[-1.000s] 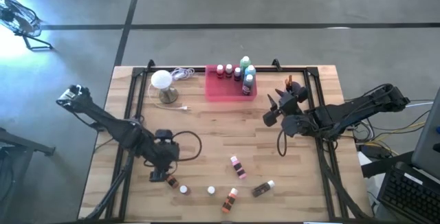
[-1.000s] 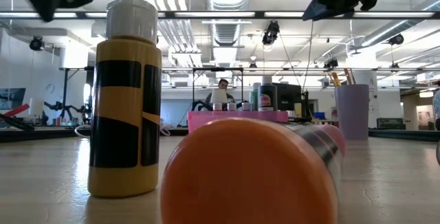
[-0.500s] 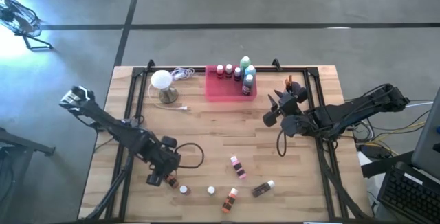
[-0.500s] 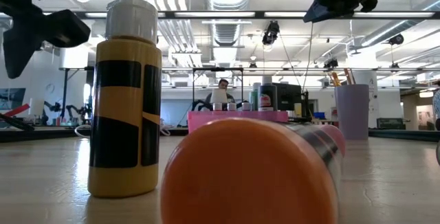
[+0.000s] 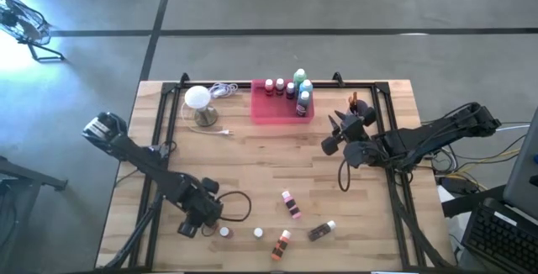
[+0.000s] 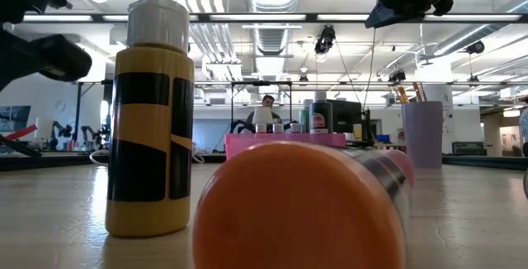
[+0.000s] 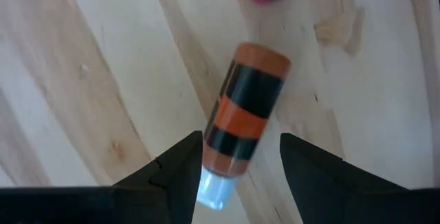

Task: Pick & Place Paint Supplies
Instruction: Put the brown black paint bottle into the pink bin

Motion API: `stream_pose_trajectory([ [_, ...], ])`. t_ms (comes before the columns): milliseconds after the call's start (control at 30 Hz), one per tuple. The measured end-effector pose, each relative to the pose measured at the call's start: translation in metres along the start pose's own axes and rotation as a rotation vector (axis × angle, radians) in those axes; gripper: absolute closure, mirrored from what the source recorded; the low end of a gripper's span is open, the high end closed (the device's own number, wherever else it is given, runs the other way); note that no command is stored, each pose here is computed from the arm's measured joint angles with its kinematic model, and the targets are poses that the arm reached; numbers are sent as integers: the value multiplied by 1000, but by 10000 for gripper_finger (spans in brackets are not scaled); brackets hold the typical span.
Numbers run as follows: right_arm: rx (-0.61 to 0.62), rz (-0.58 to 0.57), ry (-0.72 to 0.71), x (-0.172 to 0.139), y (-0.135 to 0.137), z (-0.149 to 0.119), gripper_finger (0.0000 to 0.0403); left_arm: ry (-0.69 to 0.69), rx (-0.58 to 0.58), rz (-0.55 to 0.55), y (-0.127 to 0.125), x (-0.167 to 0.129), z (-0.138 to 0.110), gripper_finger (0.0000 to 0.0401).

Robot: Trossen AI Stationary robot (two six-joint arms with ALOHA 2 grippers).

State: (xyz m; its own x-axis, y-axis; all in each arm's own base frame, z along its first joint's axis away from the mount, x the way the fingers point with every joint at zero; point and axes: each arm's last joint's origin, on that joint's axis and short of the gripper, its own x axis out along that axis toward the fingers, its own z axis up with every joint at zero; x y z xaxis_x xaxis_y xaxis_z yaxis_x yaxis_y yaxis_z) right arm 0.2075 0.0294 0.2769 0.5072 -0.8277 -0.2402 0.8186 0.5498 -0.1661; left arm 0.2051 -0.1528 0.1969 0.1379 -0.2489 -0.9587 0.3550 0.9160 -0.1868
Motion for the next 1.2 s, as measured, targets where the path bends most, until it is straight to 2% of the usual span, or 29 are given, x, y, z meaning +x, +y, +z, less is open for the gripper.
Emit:
stream_pose_trajectory([
  [233, 1, 0, 0, 0, 0, 0, 311, -29, 74, -16, -5, 11, 16, 201],
  [433, 1, 0, 0, 0, 0, 0, 319, 46, 96, -42, -4, 29, 17, 201],
  [667, 1, 0, 0, 0, 0, 0, 323, 50, 152, -29, -4, 45, 22, 201],
  [900, 1, 0, 0, 0, 0, 0, 301, 13, 156, 68, -1, 47, 24, 201],
  [1200, 0, 1, 0, 0, 0, 0, 268, -4, 98, 104, 0, 48, 25, 201],
])
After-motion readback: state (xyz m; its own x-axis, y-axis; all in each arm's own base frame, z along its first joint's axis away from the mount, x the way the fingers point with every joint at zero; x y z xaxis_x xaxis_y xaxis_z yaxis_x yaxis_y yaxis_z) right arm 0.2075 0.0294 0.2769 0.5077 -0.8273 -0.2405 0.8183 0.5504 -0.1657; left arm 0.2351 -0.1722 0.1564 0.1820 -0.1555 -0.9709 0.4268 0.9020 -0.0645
